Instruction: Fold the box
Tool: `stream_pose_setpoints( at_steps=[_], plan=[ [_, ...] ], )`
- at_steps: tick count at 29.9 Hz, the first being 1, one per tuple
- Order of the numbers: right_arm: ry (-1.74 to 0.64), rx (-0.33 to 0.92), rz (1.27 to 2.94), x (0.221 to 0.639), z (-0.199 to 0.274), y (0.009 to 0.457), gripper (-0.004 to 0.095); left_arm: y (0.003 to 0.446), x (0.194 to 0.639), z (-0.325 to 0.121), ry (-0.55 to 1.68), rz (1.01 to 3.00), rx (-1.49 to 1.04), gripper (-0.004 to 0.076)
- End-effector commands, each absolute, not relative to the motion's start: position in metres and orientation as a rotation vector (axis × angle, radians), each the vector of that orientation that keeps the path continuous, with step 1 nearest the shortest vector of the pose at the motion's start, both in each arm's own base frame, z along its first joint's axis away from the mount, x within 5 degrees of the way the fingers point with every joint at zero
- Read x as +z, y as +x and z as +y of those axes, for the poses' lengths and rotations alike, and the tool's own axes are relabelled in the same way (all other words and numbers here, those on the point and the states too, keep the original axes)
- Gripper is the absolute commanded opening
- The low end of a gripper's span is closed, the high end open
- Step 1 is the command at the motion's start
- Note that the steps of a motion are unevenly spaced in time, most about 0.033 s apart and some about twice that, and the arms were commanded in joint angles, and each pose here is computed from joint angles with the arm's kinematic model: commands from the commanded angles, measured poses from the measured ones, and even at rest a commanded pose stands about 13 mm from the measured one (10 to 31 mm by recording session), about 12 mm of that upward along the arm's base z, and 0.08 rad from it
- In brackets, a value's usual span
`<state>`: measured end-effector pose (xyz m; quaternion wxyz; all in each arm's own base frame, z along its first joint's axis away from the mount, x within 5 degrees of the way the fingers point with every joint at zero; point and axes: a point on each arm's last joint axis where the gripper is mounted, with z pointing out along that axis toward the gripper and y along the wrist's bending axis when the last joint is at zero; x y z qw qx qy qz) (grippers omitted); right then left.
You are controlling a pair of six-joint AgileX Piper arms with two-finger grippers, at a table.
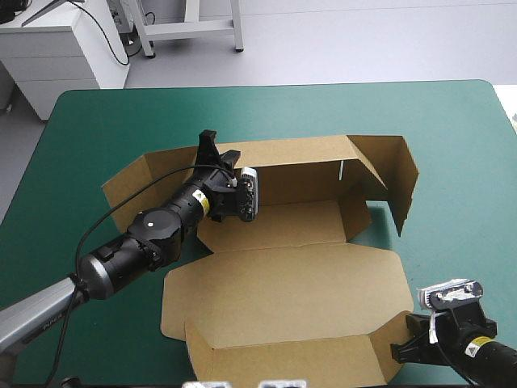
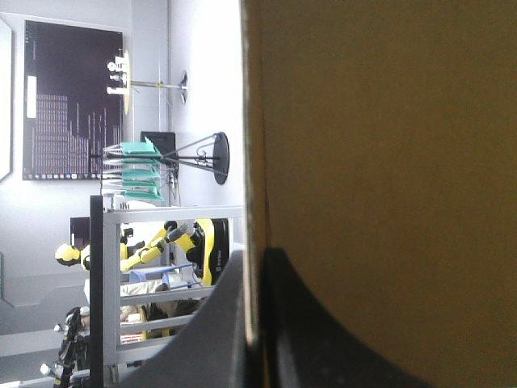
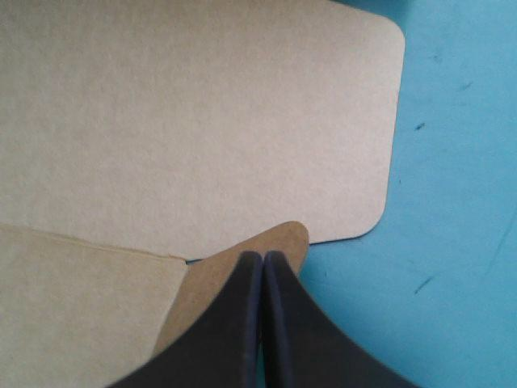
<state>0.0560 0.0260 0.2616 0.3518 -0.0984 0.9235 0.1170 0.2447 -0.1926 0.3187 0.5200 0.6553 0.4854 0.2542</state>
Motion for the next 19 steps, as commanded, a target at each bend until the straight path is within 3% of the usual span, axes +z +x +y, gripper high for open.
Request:
stream_pose_setpoints(
  at_steps=[1, 9, 19],
  plan=[
    [-0.201, 0.371, 2.236, 0.288, 0.030, 0.064, -0.0020, 0.241, 0.336, -0.184, 1.495, 1.136, 0.685, -0.0009],
    [-0.175, 0.326, 1.982, 0.348, 0.027, 0.066, -0.0018, 0.240, 0.337, -0.189, 1.460, 1.124, 0.611, -0.0009],
    [-0.146, 0.279, 1.999, 0.394, 0.025, 0.107, -0.0018, 0.242, 0.340, -0.187, 1.455, 1.118, 0.666, -0.0009]
  ],
)
